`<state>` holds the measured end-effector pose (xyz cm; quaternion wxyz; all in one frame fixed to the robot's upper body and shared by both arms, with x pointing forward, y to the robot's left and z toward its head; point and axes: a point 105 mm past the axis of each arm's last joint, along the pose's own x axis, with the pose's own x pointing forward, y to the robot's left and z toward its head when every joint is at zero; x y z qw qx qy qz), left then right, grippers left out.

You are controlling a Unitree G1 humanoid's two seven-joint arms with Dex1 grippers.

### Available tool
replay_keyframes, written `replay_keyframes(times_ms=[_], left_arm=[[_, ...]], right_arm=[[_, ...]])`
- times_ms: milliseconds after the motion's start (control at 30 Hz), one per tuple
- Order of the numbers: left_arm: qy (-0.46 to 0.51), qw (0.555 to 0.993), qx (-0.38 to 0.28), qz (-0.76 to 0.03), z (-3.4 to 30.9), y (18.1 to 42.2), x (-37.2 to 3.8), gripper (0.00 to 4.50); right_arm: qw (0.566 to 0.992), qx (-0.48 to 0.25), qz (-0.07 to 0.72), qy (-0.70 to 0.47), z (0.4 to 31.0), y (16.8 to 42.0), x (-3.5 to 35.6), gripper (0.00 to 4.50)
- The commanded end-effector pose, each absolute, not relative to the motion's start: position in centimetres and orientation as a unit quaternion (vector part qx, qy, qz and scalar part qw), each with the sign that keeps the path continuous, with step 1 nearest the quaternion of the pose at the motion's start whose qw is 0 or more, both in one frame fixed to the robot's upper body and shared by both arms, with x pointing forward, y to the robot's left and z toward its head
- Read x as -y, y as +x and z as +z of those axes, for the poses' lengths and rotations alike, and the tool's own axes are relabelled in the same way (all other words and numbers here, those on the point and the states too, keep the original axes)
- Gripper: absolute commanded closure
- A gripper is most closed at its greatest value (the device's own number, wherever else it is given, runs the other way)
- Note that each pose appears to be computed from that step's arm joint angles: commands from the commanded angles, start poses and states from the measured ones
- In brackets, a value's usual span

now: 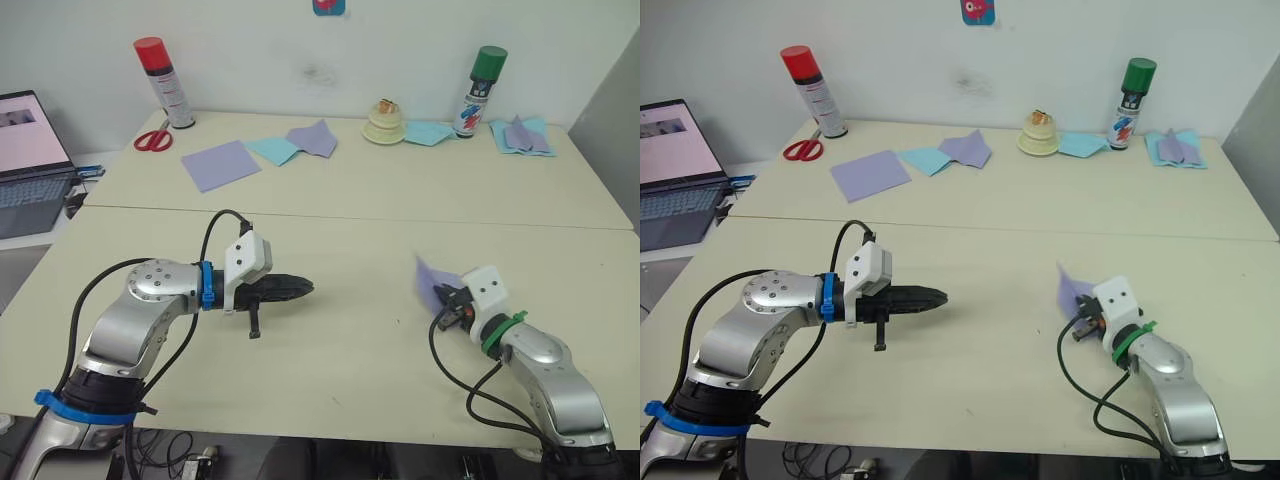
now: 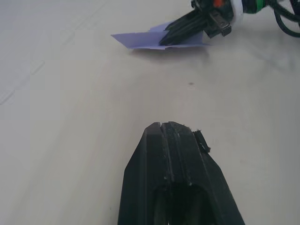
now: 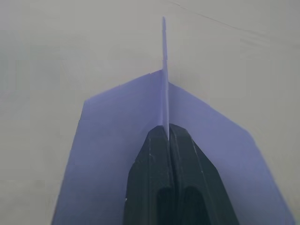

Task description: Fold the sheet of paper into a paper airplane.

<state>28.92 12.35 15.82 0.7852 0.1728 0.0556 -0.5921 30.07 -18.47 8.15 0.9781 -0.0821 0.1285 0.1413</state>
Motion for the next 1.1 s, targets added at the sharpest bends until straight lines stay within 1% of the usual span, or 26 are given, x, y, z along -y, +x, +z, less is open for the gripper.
replay_keyframes(times_ms=[33,233,333,467,567,600,767,900,933,1033,1100], left_arm=[[0.167,0.784,-0.034,-0.597,16.9,29.1,-11.6,4.50],[0.158,0.784,-0.024,-0.599,17.2,29.2,-10.9,4.50],[0.157,0.785,-0.023,-0.599,17.2,29.1,-10.9,4.50],[0.157,0.787,-0.023,-0.596,17.0,29.1,-11.0,4.50],[0.159,0.790,-0.026,-0.592,16.7,29.0,-11.2,4.50],[0.159,0.792,-0.026,-0.589,16.7,29.0,-11.3,4.50],[0.165,0.807,-0.030,-0.567,16.7,29.3,-12.5,4.50],[0.177,0.828,-0.037,-0.530,16.7,29.6,-14.5,4.50],[0.183,0.835,-0.042,-0.517,16.7,29.7,-15.1,4.50],[0.192,0.850,-0.047,-0.489,16.7,29.7,-16.7,4.50],[0.191,0.861,-0.066,-0.467,16.5,29.3,-18.2,4.50]], right_arm=[[0.989,-0.116,0.081,-0.052,9.3,30.7,19.5,4.47],[0.992,-0.112,0.046,-0.046,9.6,31.8,20.1,4.47],[0.992,-0.105,0.049,-0.052,10.0,32.0,20.0,4.47],[0.991,-0.111,0.050,-0.054,9.8,32.0,20.0,4.47],[0.992,-0.103,0.050,-0.051,10.0,32.0,19.9,3.91],[0.993,-0.094,0.057,-0.048,10.4,31.9,19.7,3.62],[0.993,-0.056,0.093,-0.053,13.1,31.3,18.6,1.74],[0.987,-0.030,0.136,-0.075,15.2,30.7,18.2,0.26],[0.984,-0.027,0.151,-0.087,15.6,30.4,18.2,0.05],[0.975,-0.022,0.194,-0.105,16.5,29.7,18.6,0.05],[0.963,-0.020,0.219,-0.153,17.1,29.3,19.6,0.05]])
